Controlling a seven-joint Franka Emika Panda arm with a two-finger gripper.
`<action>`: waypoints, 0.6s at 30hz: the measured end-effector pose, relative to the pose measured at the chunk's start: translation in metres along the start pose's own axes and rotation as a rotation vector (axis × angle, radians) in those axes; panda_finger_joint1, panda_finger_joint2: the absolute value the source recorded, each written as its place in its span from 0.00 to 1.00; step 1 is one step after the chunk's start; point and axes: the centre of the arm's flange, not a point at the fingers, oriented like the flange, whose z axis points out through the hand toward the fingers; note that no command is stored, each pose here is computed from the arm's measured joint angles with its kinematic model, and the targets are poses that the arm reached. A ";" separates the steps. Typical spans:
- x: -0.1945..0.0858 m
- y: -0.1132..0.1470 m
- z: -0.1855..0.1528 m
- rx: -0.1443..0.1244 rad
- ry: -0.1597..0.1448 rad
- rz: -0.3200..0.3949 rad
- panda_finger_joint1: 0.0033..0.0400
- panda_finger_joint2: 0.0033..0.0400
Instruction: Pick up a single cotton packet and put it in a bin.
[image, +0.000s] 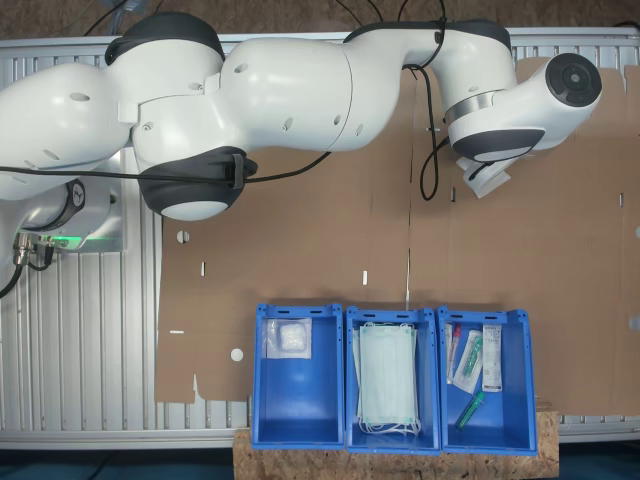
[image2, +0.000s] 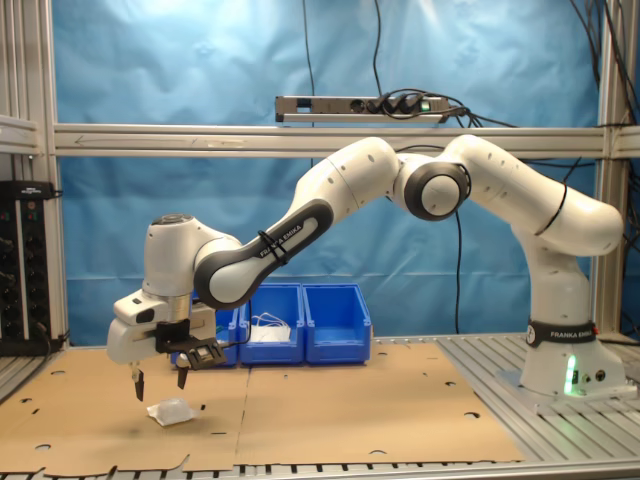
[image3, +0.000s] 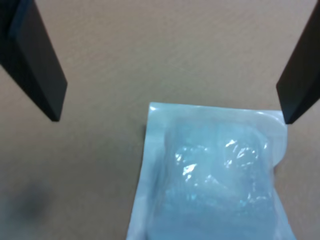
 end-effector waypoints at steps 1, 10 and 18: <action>-0.001 0.000 0.001 0.000 0.000 0.002 1.00 1.00; -0.008 0.000 0.006 0.006 -0.003 0.009 1.00 1.00; -0.001 -0.003 0.008 0.018 0.009 0.000 1.00 1.00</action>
